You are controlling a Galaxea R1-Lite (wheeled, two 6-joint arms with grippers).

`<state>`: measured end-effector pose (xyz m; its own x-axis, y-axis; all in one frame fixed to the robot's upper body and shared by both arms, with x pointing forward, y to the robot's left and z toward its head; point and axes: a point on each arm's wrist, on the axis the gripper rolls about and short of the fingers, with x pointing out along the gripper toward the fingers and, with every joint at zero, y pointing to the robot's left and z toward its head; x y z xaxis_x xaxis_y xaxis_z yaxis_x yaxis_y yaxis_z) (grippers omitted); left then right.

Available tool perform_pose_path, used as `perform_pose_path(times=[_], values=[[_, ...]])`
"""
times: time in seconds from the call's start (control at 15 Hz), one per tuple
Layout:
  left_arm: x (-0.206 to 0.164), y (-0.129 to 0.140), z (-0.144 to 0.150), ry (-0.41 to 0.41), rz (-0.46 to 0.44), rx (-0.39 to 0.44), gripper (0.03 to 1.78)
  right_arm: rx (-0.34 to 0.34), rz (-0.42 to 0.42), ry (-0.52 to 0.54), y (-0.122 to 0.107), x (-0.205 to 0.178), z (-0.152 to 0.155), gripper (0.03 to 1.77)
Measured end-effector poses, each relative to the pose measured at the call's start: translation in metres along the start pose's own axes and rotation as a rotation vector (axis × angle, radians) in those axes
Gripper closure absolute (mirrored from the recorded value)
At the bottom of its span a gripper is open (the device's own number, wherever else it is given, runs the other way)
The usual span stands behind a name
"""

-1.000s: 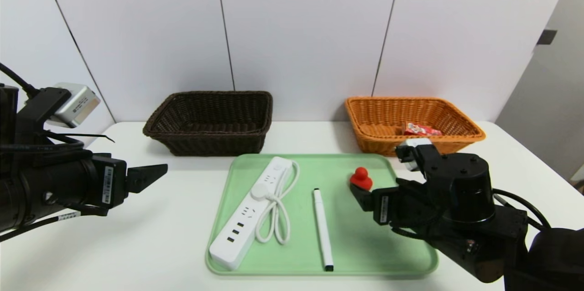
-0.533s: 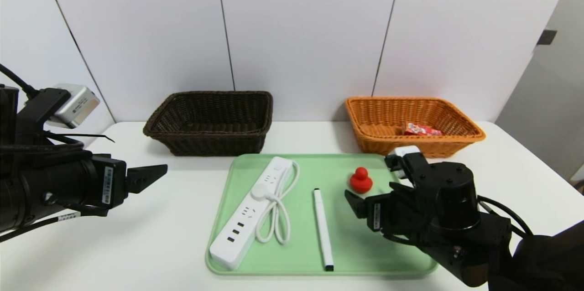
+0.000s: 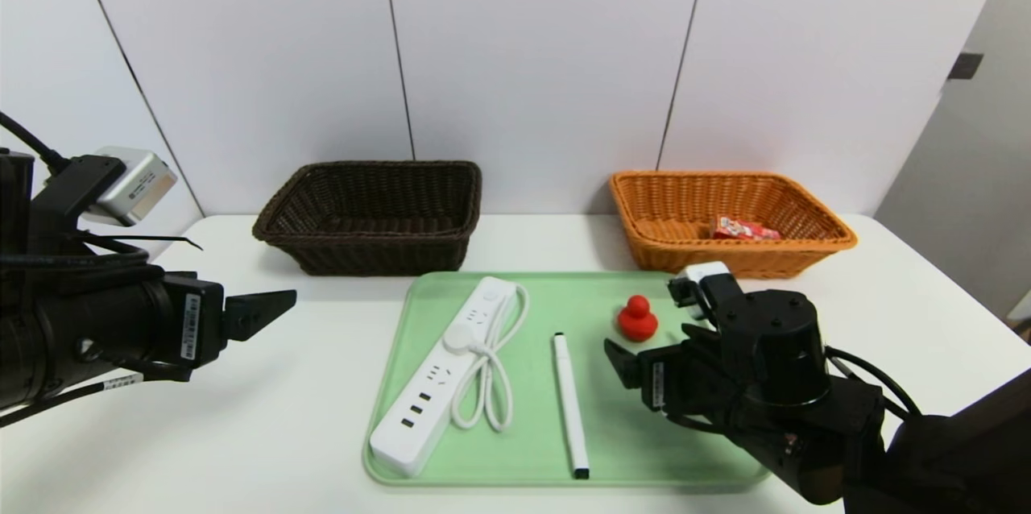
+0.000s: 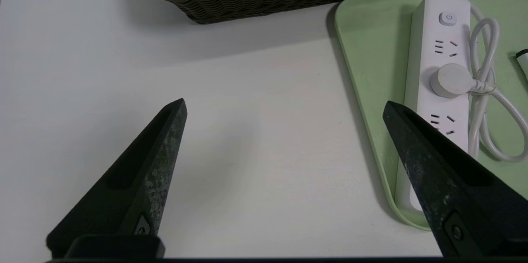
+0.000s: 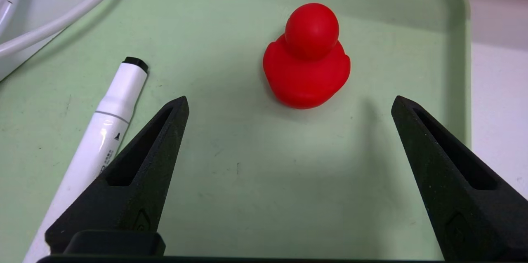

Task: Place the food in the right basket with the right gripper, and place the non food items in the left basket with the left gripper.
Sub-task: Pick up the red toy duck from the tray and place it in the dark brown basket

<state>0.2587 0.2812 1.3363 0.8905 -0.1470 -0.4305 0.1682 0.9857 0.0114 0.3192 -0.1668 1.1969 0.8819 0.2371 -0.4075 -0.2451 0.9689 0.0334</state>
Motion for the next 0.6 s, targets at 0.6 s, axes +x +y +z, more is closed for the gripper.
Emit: perform_pose_path(times=[0.6], values=[[0.0,0.0,0.0,-0.001,0.0,0.001,0.12,0.004,-0.004,-0.028,0.002,0.017,-0.003,0.1]])
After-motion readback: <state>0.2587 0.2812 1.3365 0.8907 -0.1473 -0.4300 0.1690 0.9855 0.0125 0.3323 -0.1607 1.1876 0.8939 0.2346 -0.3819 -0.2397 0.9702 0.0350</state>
